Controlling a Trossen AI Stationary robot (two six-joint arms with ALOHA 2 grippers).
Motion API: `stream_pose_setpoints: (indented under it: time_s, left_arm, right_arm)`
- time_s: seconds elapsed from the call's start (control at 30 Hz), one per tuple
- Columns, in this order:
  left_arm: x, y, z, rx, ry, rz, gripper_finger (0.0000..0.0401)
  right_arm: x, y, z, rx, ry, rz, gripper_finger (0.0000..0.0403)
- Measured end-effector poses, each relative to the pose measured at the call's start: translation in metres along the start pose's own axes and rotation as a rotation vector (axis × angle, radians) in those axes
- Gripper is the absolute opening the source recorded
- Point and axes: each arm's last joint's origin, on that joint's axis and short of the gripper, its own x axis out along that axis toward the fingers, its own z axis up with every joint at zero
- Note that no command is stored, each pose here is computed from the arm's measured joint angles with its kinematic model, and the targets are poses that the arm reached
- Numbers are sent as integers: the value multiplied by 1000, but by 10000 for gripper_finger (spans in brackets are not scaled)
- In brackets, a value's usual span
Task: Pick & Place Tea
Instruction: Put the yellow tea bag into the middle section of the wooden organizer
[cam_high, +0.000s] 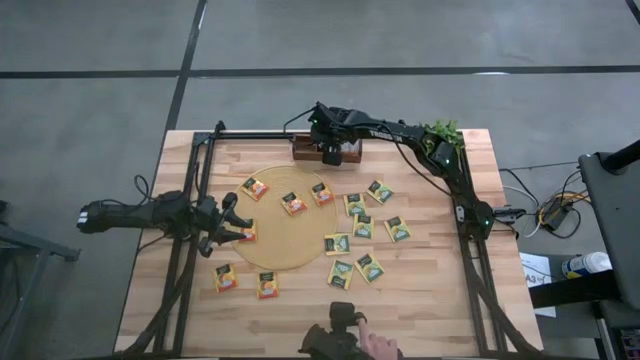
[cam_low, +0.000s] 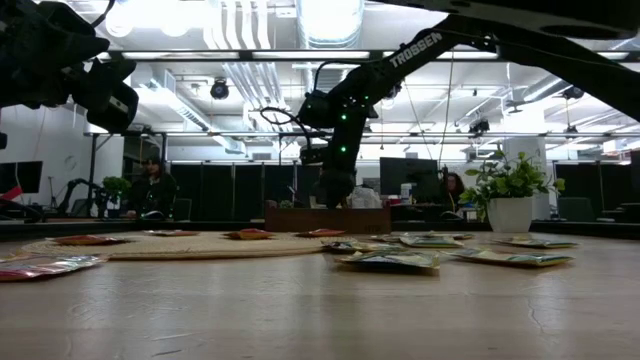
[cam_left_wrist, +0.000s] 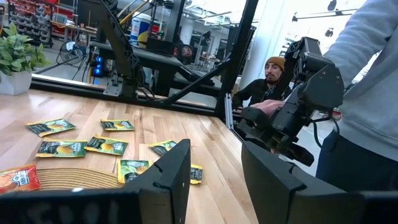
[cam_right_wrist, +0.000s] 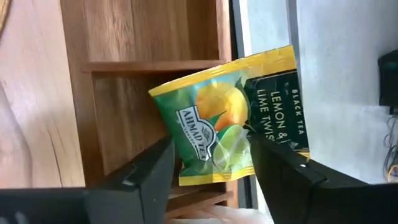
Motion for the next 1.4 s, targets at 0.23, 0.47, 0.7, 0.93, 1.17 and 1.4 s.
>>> stream_pose_setpoints:
  time_s: [0.23, 0.47, 0.7, 0.93, 1.17, 1.4]
  left_arm:
    - [0, 0, 0, 0, 0, 0, 138]
    - [0, 0, 0, 0, 0, 0, 138]
    - [0, 0, 0, 0, 0, 0, 138]
    - [0, 0, 0, 0, 0, 0, 138]
    - [0, 0, 0, 0, 0, 0, 138]
    - [0, 0, 0, 0, 0, 0, 138]
  right_arm:
    - [-1, -1, 1, -9, -7, -6, 221]
    - [-1, 1, -3, 40, 72, -81, 219]
    - [-12, -6, 5, 112, 25, -85, 220]
    - [-17, 2, 12, 85, 2, -63, 219]
    - [-28, 4, 4, 71, 65, 18, 219]
    - [-63, -1, 1, 108, 18, 135, 208]
